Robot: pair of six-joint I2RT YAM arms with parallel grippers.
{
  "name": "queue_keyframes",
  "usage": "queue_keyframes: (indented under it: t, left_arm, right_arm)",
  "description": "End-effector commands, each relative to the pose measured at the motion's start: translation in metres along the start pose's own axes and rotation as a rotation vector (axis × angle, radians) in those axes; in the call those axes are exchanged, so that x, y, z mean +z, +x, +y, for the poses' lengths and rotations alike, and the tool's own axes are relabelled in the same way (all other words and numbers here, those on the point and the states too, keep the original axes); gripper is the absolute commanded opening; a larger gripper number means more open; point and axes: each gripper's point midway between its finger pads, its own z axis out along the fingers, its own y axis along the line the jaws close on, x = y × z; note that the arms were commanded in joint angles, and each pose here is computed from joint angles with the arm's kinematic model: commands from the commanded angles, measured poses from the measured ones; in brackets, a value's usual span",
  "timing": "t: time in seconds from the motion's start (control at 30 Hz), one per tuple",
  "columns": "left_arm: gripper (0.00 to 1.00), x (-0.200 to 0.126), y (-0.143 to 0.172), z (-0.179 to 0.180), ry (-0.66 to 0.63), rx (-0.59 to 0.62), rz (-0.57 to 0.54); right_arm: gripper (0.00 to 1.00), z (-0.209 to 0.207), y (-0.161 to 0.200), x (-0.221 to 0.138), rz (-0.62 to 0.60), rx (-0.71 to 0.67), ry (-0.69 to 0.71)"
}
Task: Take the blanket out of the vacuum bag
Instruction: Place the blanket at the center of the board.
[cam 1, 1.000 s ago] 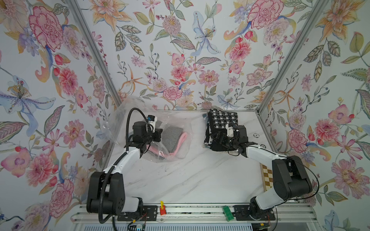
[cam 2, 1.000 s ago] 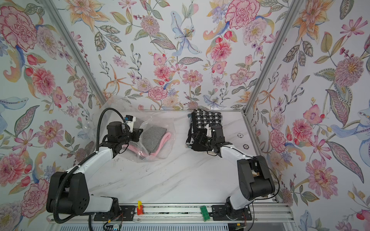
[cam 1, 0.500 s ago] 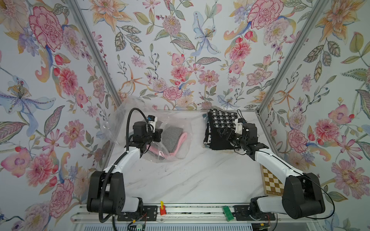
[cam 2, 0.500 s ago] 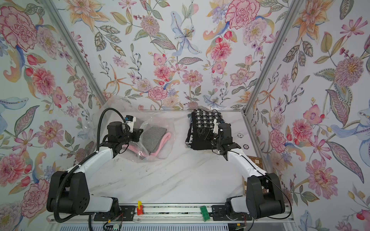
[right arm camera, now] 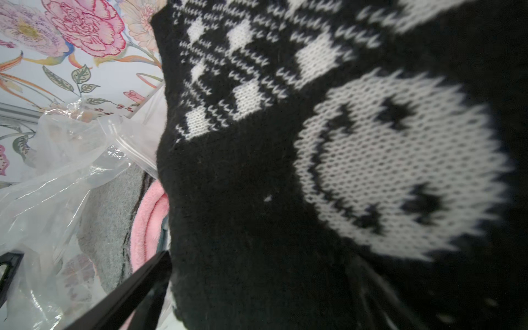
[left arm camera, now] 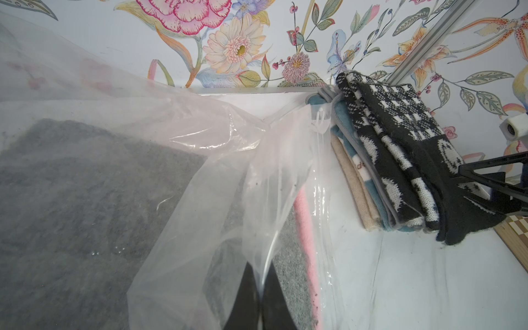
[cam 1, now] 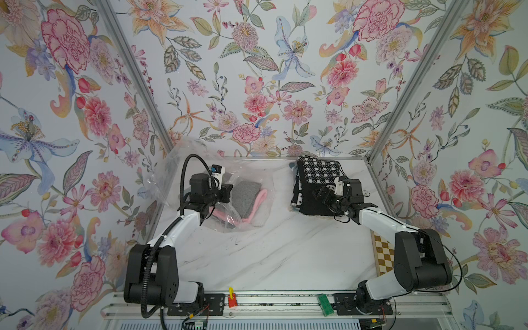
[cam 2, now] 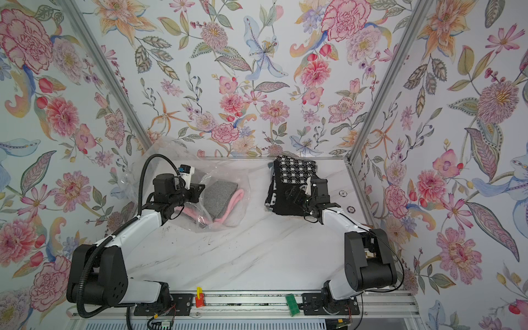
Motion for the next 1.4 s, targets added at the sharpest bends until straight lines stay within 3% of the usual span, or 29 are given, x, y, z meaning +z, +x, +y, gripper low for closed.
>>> queue_keyframes:
  t: [0.0,0.3,0.63,1.13,1.37]
  left_arm:
    - [0.04,0.000,-0.012,-0.005,0.018,0.011,-0.024]
    - [0.04,0.001,-0.011,-0.005,0.017,0.011,-0.017]
    - [0.04,-0.001,-0.012,-0.006,0.017,0.015,-0.023]
    - [0.04,-0.008,-0.022,-0.012,0.034,0.019,-0.056]
    - [0.05,-0.017,-0.032,-0.019,0.050,0.026,-0.093]
  right_arm:
    - [0.99,-0.045,0.011,-0.003,0.044,0.012,0.219]
    - [0.99,-0.062,-0.019,0.007,0.035,-0.021,0.281]
    - [0.99,-0.035,-0.046,0.011,0.018,-0.082,0.236]
    - [1.00,0.037,-0.026,-0.024,0.003,-0.180,0.093]
    - [1.00,0.057,0.014,0.013,0.126,-0.180,0.025]
